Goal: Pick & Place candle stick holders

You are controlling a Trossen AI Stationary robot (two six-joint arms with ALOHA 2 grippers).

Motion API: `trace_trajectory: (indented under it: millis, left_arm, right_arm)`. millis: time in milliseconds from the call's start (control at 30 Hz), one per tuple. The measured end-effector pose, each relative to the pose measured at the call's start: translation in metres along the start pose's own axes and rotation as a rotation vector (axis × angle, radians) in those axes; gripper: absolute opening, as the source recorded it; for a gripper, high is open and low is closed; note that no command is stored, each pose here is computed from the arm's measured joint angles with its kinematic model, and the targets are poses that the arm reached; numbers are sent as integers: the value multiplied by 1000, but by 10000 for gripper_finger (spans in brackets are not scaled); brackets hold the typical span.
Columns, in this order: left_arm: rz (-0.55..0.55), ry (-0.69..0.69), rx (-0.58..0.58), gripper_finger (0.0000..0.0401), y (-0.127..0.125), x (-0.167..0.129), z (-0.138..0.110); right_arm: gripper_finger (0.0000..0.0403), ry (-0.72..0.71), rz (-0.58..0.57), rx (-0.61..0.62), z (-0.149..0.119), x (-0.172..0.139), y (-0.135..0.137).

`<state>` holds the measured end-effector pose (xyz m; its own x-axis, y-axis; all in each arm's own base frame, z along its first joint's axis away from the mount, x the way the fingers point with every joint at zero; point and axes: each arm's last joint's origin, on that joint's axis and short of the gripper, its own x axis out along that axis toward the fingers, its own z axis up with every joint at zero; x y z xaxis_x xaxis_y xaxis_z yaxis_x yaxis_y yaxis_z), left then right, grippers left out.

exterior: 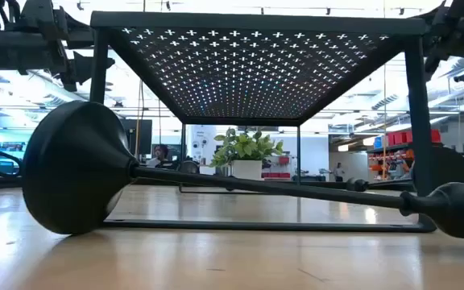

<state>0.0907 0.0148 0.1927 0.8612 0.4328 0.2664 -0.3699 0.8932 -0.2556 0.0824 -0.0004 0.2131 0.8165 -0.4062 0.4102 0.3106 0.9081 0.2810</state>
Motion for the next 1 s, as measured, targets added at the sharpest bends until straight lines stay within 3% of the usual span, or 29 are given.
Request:
trace_trajectory:
  millis: [1000]
  left_arm:
    - [3,5,3,330,0,0,-1]
  right_arm:
    - [57,1,0,0,0,0,0]
